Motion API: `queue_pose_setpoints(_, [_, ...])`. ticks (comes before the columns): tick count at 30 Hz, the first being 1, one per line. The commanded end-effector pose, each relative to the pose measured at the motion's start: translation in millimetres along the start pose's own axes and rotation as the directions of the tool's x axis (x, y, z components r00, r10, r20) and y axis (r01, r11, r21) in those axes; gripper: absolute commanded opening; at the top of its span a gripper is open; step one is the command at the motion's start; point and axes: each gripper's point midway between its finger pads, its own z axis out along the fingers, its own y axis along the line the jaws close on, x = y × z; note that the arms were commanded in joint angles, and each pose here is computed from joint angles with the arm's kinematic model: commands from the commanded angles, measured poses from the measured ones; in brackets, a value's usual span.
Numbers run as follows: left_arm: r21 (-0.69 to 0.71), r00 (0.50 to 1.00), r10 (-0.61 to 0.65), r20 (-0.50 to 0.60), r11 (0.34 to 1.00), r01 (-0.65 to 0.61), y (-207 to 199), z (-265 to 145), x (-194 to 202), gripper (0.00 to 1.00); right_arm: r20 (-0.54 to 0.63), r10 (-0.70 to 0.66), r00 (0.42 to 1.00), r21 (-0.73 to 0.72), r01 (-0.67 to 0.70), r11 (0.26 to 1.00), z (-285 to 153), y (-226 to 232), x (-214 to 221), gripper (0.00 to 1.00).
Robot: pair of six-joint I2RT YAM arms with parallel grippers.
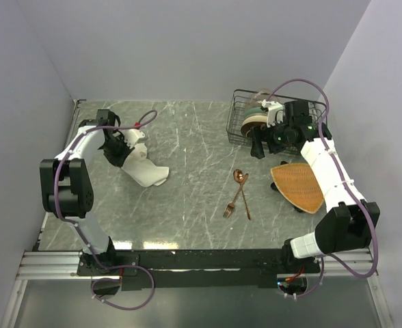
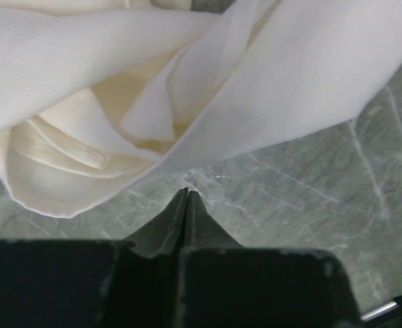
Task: Fold the napkin into a case and place the utensils inside
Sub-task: Pick up the crumpled napkin from the center of the board.
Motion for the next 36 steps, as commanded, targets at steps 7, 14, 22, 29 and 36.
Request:
queue_pose_setpoints(7, [0.071, 0.963, 0.027, 0.267, 0.996, -0.048, -21, -68, -78, 0.01, 0.091, -0.044, 0.995, -0.091, 0.052, 0.994, 3, 10, -42, 1.00])
queue_pose_setpoints(14, [-0.015, 0.988, 0.088, 0.127, 0.996, -0.087, 18, -34, -55, 0.73, 0.065, -0.027, 0.998, -0.133, 0.035, 0.991, 12, 15, -49, 1.00])
queue_pose_setpoints(22, [0.050, 0.987, 0.162, 0.008, 0.985, -0.162, 27, 9, -27, 0.81, 0.060, -0.038, 0.997, -0.127, 0.046, 0.991, 7, 19, -41, 1.00])
queue_pose_setpoints(29, [0.109, 0.980, 0.198, 0.017, 0.974, -0.198, -3, -9, -19, 0.20, 0.046, -0.036, 0.998, -0.168, 0.043, 0.985, 9, 28, -29, 1.00])
queue_pose_setpoints(36, [0.192, 0.958, 0.091, 0.270, 0.970, -0.146, -32, -70, -95, 0.01, 0.106, -0.058, 0.993, -0.264, 0.084, 0.961, 15, 52, -53, 1.00])
